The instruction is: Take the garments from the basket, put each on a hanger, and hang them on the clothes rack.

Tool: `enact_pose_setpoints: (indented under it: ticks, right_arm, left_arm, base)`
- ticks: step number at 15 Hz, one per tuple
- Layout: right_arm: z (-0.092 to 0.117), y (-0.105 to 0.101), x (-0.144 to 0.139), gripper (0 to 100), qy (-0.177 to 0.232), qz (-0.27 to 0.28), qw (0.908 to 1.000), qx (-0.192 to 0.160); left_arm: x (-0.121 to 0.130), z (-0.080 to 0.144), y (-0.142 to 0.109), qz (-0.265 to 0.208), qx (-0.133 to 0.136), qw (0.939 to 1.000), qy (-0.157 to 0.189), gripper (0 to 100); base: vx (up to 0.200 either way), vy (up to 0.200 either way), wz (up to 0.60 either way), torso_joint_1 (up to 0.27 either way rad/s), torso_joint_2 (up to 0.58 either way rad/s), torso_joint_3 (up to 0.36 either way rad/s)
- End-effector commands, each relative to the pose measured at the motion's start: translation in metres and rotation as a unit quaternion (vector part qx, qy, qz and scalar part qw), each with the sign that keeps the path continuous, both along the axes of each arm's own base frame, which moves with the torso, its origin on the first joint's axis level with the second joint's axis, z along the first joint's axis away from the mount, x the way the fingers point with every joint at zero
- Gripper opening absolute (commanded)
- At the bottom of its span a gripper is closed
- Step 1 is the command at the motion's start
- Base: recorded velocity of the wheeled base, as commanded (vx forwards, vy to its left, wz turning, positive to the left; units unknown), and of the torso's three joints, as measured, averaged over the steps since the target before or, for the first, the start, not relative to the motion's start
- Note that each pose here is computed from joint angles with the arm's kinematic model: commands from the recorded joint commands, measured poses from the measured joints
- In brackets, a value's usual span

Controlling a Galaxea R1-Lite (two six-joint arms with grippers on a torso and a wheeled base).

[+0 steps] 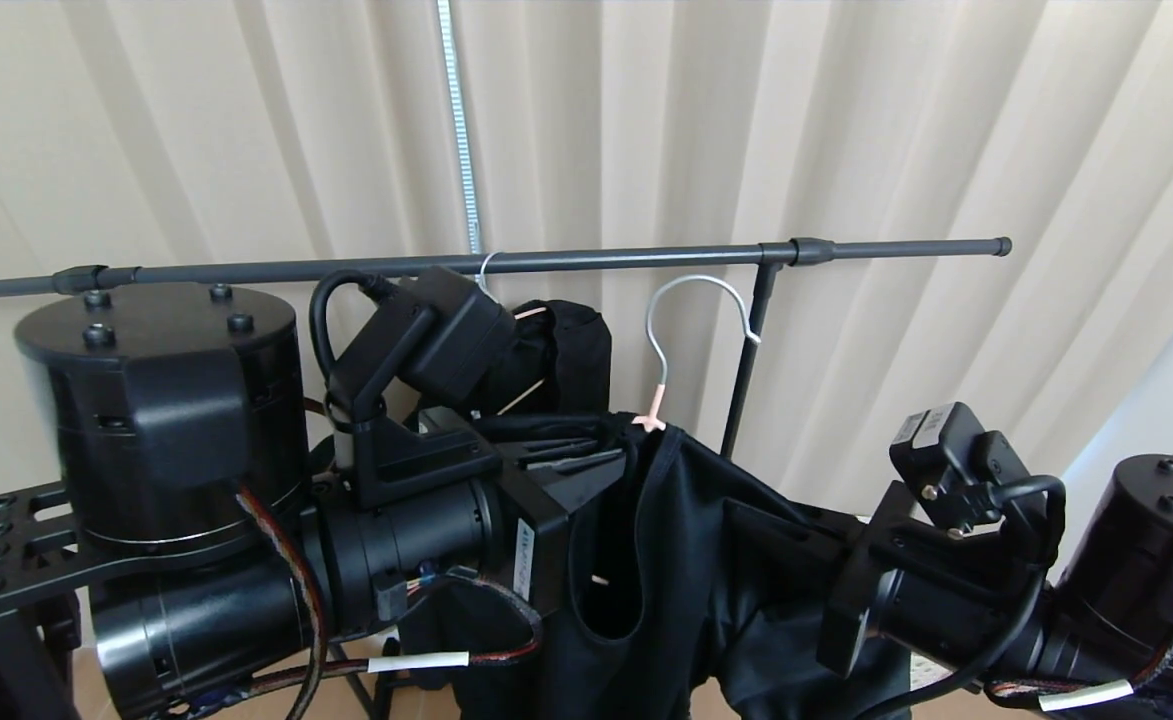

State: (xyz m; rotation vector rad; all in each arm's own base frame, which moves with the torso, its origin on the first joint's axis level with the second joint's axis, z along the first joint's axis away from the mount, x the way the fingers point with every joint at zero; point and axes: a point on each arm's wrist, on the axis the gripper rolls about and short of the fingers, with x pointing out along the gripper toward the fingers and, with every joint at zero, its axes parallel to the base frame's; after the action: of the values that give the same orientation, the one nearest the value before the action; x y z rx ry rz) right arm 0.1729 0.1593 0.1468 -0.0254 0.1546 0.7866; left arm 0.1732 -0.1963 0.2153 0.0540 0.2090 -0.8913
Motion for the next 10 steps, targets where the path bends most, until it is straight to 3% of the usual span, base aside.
enact_pose_setpoints:
  ticks: [1, 4, 7, 9, 10]
  right_arm:
    - [0.001, -0.003, 0.001, 0, -0.003, -0.005, 1.0, 0.001]
    - [0.001, -0.007, 0.006, 0, -0.003, -0.018, 0.9998, 0.0]
    - [0.0, -0.013, 0.011, 0, 0.0, -0.027, 0.9996, -0.001]
    - [-0.002, -0.02, 0.015, 0, 0.003, -0.022, 0.9997, -0.004]
    - [-0.002, -0.027, 0.019, 0, -0.001, -0.021, 0.9997, -0.008]
  left_arm:
    - [-0.002, -0.003, 0.001, -0.001, 0.003, 1.0, 0.002, 100]
    - [-0.007, -0.003, 0.008, 0.001, 0.007, 1.0, -0.002, 100]
    - [-0.011, 0.007, 0.03, 0.033, -0.009, 0.9992, -0.019, 100]
    - [-0.012, 0.022, 0.059, 0.075, -0.034, 0.9957, -0.043, 100]
    - [-0.002, 0.024, 0.087, 0.094, -0.041, 0.9936, -0.047, 100]
  base:
    - [0.0, 0.0, 0.0, 0.0, 0.0, 0.0]
    - [0.0, 0.0, 0.0, 0.0, 0.0, 0.0]
    - [0.0, 0.0, 0.0, 0.0, 0.0, 0.0]
    - [0.0, 0.0, 0.0, 0.0, 0.0, 0.0]
    - [0.0, 0.0, 0.0, 0.0, 0.0, 0.0]
